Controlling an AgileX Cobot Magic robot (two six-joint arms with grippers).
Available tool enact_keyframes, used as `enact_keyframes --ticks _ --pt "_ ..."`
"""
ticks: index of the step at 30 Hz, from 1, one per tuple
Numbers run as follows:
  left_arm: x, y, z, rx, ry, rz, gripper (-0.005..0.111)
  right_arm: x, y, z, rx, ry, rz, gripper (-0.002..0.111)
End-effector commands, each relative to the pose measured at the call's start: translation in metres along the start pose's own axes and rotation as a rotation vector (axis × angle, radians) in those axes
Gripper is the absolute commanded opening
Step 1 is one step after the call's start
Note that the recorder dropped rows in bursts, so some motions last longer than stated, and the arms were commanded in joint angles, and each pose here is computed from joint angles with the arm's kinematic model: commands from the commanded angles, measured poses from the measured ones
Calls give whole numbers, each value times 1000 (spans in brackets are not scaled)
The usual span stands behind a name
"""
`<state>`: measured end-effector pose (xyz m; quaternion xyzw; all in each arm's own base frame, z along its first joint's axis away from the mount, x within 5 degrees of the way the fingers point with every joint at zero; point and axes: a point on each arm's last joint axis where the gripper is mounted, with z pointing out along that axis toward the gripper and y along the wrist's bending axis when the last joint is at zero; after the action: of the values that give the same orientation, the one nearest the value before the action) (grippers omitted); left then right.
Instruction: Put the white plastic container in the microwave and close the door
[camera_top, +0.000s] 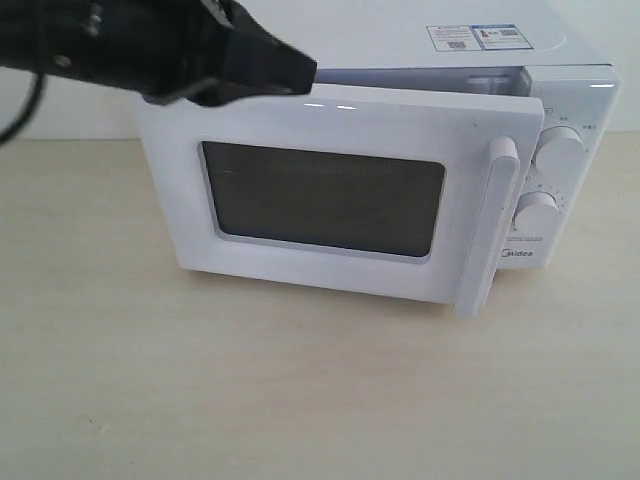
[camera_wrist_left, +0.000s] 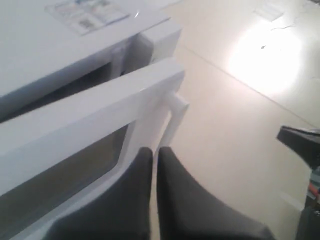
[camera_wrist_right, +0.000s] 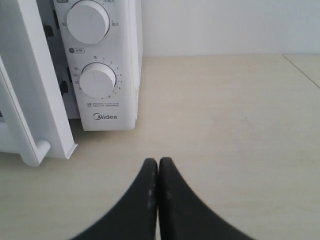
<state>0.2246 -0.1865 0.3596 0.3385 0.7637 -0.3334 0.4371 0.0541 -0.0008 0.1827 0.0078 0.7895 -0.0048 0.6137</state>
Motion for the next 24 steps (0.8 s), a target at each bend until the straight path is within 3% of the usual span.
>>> enact_keyframes --ticks 1,5,9,13,16,18,21,24 --pt "-18 -34 -55 53 -122 61 4 -1 0 0 8 -9 0 0" --pt "-22 -56 -95 70 -211 121 4 -1 0 0 8 -9 0 0" --pt "-7 -72 -128 72 -266 147 4 -1 0 0 8 -9 -2 0" --pt "19 -80 -148 61 -274 66 4 -6 -3 -1 45 -60 -202 0" --pt "40 -86 -164 44 -289 60 4 -19 -3 -2 65 -202 -287 0" --pt "53 -91 -176 36 -316 86 4 -33 0 -6 24 -366 -90 0" --pt "66 -98 -191 25 -365 122 4 -54 -4 -18 -64 -640 350 0" --pt "74 -104 -207 26 -429 118 4 -77 -12 -44 -123 -1029 504 0"
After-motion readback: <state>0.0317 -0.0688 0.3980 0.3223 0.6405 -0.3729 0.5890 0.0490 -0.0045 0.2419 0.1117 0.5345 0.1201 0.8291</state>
